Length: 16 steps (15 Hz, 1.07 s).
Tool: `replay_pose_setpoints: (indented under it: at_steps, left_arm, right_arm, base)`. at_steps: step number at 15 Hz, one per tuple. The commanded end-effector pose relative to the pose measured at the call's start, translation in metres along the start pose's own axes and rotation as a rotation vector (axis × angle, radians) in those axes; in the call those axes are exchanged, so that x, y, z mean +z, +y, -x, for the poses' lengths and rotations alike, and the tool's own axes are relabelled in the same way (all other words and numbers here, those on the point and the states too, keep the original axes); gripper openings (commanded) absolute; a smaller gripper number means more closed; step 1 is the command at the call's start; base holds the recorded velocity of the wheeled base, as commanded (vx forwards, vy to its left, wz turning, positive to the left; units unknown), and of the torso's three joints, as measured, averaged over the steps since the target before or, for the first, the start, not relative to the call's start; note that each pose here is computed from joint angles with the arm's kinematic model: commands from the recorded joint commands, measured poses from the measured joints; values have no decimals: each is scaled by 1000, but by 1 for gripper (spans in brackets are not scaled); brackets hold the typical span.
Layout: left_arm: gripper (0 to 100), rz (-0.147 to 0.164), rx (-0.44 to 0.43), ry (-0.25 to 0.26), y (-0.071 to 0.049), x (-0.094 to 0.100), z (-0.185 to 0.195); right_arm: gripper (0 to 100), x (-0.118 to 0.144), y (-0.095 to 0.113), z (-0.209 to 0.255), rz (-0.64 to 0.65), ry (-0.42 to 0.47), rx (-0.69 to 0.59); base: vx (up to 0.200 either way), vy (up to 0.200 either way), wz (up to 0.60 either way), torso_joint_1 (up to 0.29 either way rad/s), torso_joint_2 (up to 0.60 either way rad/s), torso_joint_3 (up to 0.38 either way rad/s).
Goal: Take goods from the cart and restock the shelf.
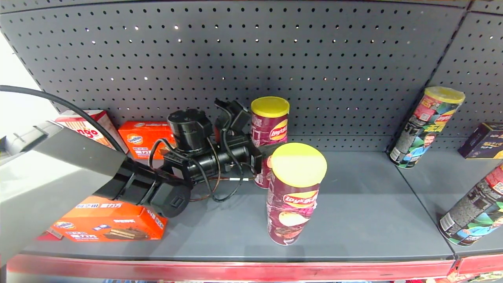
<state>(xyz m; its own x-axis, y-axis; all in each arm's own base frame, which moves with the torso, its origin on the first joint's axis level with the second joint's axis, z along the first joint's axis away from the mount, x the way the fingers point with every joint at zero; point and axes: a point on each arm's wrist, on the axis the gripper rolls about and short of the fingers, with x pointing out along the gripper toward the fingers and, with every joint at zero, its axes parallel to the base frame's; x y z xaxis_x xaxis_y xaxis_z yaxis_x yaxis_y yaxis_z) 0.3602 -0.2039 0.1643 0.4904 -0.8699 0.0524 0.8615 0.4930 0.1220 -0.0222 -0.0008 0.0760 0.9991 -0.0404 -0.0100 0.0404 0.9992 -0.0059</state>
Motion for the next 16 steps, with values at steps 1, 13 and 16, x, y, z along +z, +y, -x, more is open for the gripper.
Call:
replay_pose_setpoints:
  at_steps: [1,13,16]
  left_arm:
    - [100,4,0,9,0,-4,-1]
    - [100,5,40,184,-4,35,51]
    - [100,15,38,223,-6,44,59]
  right_arm:
    - [100,0,0,0,1,1,1]
    - [100,0,0,0,1,1,1]
    - [100,0,0,0,1,2,1]
  base:
    - [0,0,0,0,0,0]
    - [0,0,0,0,0,0]
    - [0,0,0,0,0,0]
